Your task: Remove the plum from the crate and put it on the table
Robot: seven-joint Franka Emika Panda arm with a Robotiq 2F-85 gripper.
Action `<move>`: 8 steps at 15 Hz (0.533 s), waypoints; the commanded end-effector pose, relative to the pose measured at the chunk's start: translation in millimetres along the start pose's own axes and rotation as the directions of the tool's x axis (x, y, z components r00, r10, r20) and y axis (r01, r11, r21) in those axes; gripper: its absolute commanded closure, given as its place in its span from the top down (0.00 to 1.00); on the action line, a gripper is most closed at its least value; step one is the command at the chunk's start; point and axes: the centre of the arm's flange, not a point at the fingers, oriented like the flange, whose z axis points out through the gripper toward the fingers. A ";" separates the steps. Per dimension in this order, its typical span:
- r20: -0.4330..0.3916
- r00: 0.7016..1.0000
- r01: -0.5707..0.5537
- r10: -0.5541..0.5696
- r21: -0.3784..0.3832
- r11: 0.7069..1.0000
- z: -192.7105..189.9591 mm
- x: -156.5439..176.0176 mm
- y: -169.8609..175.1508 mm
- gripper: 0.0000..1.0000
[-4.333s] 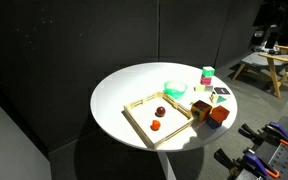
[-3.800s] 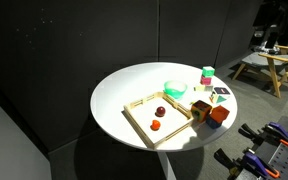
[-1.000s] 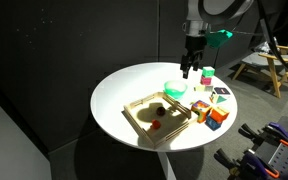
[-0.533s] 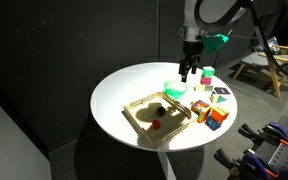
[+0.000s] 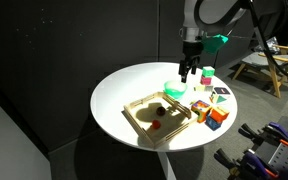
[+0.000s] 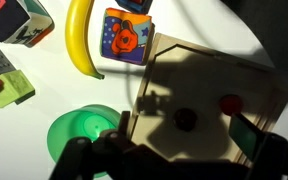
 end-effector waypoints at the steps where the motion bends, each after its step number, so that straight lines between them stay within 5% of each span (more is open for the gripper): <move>1: -0.036 0.999 0.024 -0.025 -0.016 1.000 7.6 8.0 -4.5 1.00; 8: -0.080 0.995 0.061 -0.062 -0.016 0.998 37.2 28.2 -19.5 1.00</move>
